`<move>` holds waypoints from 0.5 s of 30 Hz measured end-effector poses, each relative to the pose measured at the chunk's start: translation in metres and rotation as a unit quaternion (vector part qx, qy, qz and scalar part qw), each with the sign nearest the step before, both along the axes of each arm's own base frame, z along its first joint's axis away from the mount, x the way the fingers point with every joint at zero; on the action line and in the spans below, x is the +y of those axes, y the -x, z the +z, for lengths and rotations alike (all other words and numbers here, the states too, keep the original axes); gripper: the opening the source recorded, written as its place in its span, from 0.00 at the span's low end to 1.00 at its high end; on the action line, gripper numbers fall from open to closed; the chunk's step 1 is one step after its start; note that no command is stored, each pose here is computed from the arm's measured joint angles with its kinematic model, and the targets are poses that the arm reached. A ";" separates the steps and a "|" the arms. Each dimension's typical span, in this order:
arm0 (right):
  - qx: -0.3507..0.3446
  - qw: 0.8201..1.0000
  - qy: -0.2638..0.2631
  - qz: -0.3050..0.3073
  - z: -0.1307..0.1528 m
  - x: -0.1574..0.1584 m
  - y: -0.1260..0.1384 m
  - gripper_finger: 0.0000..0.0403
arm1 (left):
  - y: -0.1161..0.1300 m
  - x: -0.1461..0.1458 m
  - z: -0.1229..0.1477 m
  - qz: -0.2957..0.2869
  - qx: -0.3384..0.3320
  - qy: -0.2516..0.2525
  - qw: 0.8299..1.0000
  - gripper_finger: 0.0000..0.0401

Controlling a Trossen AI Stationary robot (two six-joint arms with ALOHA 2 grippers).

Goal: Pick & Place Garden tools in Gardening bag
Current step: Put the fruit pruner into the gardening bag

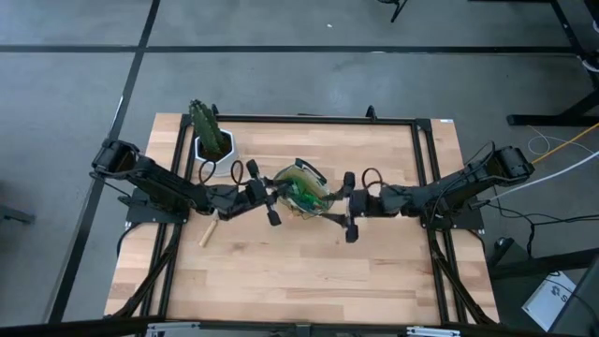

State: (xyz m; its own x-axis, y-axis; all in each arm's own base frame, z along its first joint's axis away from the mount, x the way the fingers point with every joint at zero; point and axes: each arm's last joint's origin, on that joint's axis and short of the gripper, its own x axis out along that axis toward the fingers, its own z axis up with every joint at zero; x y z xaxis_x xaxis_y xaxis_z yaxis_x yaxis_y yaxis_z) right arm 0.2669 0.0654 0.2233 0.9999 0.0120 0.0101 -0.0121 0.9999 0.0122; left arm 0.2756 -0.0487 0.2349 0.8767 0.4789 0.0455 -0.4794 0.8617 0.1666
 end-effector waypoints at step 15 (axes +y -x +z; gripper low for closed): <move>0.057 0.994 0.054 -0.080 0.052 -0.001 -0.068 0.51 | -0.007 -0.009 0.030 0.036 0.012 -0.080 0.996 0.06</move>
